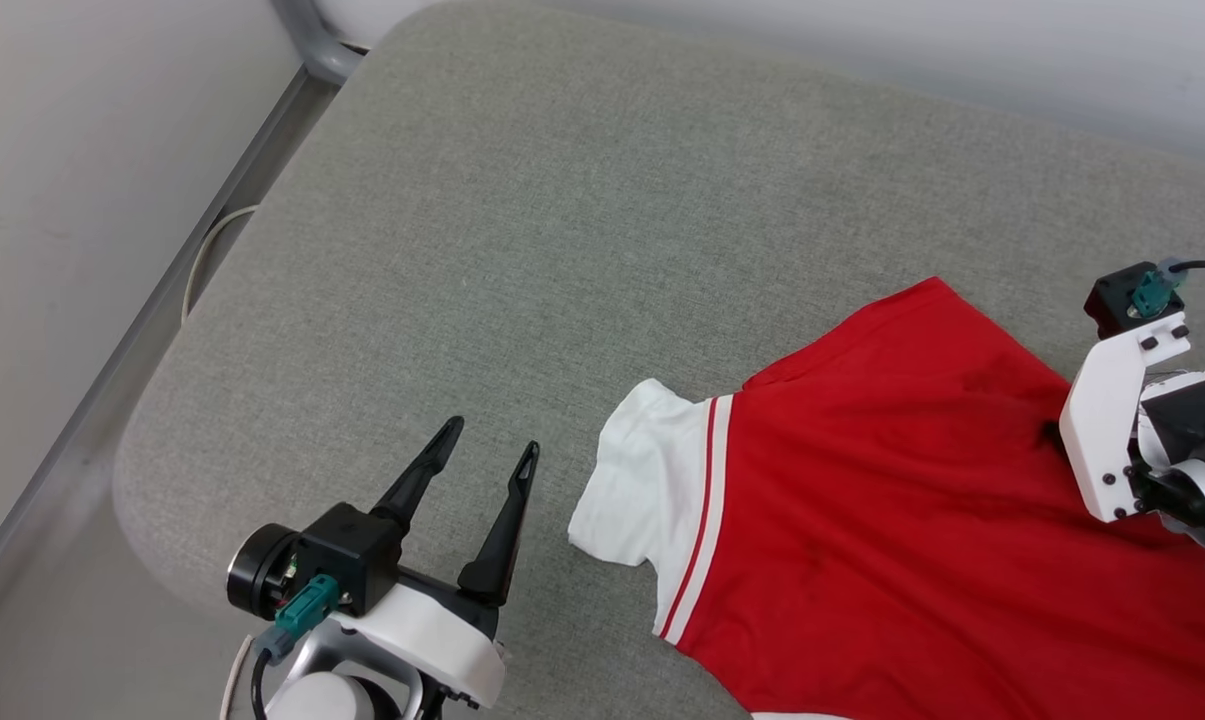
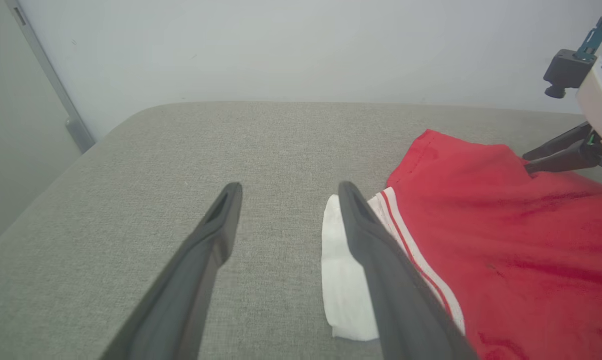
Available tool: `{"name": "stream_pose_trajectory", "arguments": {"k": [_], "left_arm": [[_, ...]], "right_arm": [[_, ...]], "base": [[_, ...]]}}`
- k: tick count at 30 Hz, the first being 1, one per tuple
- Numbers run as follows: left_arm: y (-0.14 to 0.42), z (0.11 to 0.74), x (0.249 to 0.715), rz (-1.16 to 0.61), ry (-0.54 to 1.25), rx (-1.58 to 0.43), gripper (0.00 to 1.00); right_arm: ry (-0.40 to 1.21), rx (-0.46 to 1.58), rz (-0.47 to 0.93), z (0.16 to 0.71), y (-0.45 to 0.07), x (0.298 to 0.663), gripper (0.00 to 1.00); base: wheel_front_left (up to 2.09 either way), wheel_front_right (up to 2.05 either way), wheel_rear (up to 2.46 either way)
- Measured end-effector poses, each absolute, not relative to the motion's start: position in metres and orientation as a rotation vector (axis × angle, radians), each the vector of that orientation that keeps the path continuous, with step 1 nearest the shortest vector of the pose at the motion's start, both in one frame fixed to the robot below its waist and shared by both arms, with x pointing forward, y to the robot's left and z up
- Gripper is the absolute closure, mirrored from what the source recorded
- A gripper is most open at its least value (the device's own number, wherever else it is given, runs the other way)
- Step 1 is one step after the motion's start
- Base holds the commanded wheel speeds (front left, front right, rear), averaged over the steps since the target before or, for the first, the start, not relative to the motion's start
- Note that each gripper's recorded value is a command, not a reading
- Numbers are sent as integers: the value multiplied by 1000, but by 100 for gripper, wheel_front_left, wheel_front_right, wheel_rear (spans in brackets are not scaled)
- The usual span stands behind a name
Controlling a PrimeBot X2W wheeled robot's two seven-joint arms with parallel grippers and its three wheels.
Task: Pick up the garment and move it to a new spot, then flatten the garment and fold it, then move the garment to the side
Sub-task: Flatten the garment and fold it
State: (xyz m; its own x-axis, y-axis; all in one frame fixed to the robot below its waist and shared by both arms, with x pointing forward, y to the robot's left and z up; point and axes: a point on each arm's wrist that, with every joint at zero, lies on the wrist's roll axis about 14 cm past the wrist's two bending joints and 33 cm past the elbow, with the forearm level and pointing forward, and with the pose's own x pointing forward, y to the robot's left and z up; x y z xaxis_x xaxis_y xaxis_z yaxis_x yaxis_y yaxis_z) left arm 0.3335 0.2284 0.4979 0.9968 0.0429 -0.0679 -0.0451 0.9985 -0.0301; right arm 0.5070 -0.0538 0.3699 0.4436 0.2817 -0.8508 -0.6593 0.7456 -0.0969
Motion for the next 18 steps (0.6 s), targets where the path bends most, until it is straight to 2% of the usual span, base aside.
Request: {"name": "stream_pose_trajectory", "arguments": {"k": [1, 2, 3, 4, 10, 18], "left_arm": [[230, 496, 333, 50, 72, -30, 0], [232, 495, 333, 54, 77, -29, 0], [233, 494, 333, 57, 78, -30, 0], [233, 493, 333, 59, 79, -30, 0], [234, 492, 337, 57, 78, -28, 0], [232, 492, 342, 46, 73, -25, 0]], "right_arm": [[961, -458, 615, 365, -53, 505, 0], [976, -460, 619, 361, -53, 504, 43], [986, -461, 623, 359, -53, 503, 74], [989, -459, 627, 358, -52, 504, 100], [892, -432, 608, 371, -50, 527, 100], [652, -548, 431, 430, -94, 599, 100]], "base": [[0, 0, 0], [0, 0, 0], [0, 0, 0], [0, 0, 0], [0, 0, 0], [0, 0, 0]]}}
